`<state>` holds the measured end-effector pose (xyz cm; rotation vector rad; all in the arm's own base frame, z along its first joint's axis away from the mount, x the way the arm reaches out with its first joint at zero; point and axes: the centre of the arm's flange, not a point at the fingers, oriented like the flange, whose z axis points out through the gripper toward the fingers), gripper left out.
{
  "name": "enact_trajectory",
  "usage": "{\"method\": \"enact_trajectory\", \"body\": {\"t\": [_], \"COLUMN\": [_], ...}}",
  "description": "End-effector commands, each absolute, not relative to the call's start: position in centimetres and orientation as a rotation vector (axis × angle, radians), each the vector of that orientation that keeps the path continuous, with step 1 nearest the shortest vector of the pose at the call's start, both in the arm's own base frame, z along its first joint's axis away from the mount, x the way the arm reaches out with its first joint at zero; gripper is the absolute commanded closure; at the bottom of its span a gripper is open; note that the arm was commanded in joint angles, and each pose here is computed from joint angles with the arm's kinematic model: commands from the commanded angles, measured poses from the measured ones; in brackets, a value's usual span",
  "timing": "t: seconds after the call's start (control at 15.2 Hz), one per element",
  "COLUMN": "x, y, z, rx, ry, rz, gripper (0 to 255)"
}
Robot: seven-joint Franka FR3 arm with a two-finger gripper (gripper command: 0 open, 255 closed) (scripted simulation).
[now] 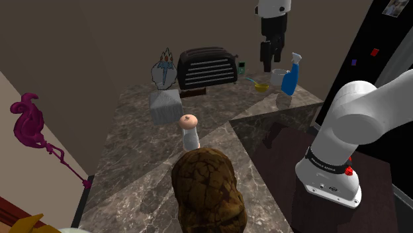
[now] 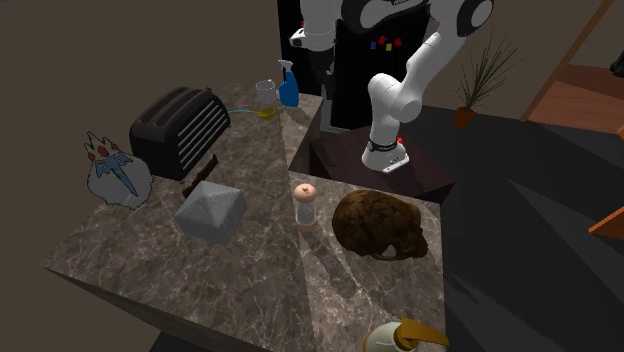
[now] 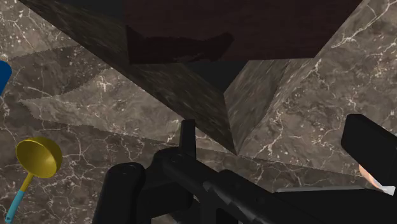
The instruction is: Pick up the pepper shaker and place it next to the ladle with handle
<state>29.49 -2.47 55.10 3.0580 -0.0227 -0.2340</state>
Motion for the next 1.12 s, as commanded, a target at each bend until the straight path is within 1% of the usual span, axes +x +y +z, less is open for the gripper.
{"method": "enact_trajectory", "body": {"t": [0.0, 1.06], "x": [29.5, 37.7], "y": [-2.5, 15.7], "z": [55.1, 48.1], "rx": [3.058, 3.021], "ry": [-0.023, -0.057], "rz": [-0.234, -0.101], "gripper": [0, 0]}}
